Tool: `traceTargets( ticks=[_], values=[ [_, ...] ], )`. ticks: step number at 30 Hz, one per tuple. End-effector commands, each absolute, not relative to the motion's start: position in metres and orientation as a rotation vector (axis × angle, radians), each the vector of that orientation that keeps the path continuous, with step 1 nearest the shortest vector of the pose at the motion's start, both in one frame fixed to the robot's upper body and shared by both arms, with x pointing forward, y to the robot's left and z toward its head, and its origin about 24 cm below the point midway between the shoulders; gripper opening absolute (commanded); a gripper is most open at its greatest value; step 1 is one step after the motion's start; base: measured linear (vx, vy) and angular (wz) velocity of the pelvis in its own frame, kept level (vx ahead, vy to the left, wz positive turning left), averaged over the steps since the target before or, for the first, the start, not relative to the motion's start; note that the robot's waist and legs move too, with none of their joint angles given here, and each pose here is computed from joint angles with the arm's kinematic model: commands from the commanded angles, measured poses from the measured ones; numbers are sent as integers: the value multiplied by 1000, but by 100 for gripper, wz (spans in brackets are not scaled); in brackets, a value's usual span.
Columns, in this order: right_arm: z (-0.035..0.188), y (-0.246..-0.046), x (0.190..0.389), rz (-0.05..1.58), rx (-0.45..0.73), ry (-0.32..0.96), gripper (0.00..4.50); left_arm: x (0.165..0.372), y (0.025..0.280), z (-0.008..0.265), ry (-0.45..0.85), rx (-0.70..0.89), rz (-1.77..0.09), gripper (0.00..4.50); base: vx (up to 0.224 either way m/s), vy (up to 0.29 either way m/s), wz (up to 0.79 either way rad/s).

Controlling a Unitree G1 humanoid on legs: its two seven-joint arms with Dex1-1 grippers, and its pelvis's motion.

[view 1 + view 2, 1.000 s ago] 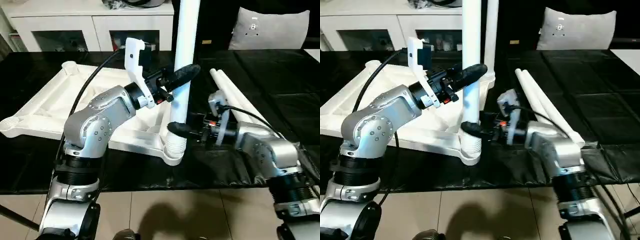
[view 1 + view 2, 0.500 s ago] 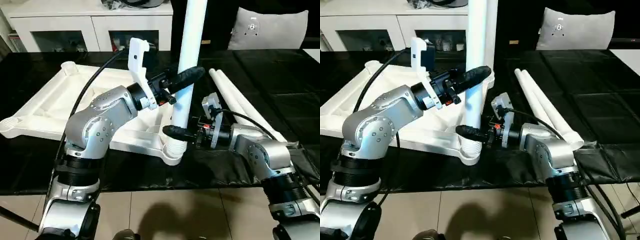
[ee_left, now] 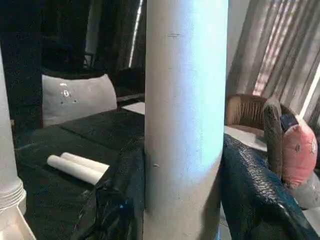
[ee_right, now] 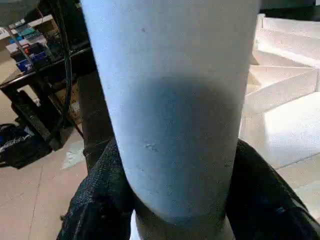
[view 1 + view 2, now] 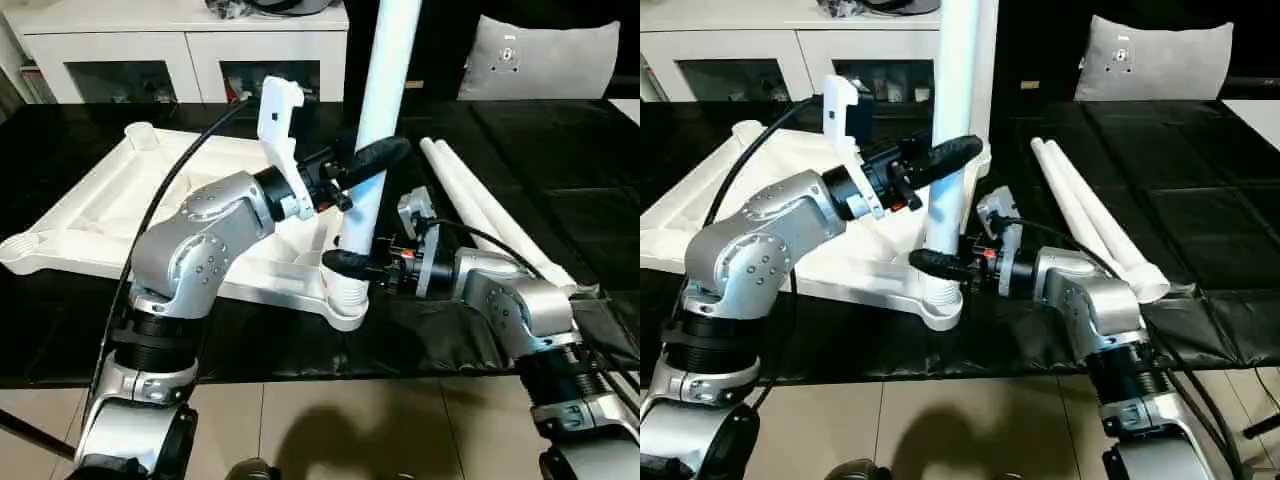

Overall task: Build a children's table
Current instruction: Pick table leg

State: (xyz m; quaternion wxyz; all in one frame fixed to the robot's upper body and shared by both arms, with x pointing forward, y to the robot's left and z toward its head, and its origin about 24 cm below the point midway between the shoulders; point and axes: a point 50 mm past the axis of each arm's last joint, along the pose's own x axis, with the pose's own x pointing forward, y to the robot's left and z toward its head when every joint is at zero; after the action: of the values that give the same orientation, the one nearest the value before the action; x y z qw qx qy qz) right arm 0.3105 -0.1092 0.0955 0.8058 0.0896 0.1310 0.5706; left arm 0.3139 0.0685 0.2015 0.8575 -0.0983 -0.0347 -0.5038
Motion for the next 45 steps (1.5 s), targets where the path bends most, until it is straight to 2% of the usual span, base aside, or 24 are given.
traceTargets(
  ticks=[1,10,11,14,16,18,27,29,38,45],
  values=[
    [101,-114,318,1179,183,264,198,308,63,203,-78,-171,-1120,177,0,0,0],
    [101,-111,321,1158,184,256,198,307,61,202,-80,-157,-1118,177,0,0,0],
    [101,-111,321,1158,195,254,253,308,62,202,-81,-152,-1113,177,0,0,0],
    [103,-112,322,1169,221,245,267,310,63,202,-81,-146,-1104,177,0,0,0],
    [104,-113,322,1168,212,238,295,312,64,203,-84,-148,-1081,177,0,0,0],
    [105,-115,322,1165,178,227,305,315,66,202,-82,-145,-1055,177,0,0,0],
    [106,-115,320,1194,179,219,306,316,66,201,-85,-136,-1051,177,0,0,0],
    [105,-115,319,1198,179,219,279,316,66,201,-85,-136,-1054,177,0,0,0],
    [102,-113,319,1203,193,240,207,313,64,202,-86,-148,-1072,177,0,0,0],
    [99,-112,320,1167,208,256,196,308,60,201,-58,-164,-1120,177,0,0,0]
  ],
)
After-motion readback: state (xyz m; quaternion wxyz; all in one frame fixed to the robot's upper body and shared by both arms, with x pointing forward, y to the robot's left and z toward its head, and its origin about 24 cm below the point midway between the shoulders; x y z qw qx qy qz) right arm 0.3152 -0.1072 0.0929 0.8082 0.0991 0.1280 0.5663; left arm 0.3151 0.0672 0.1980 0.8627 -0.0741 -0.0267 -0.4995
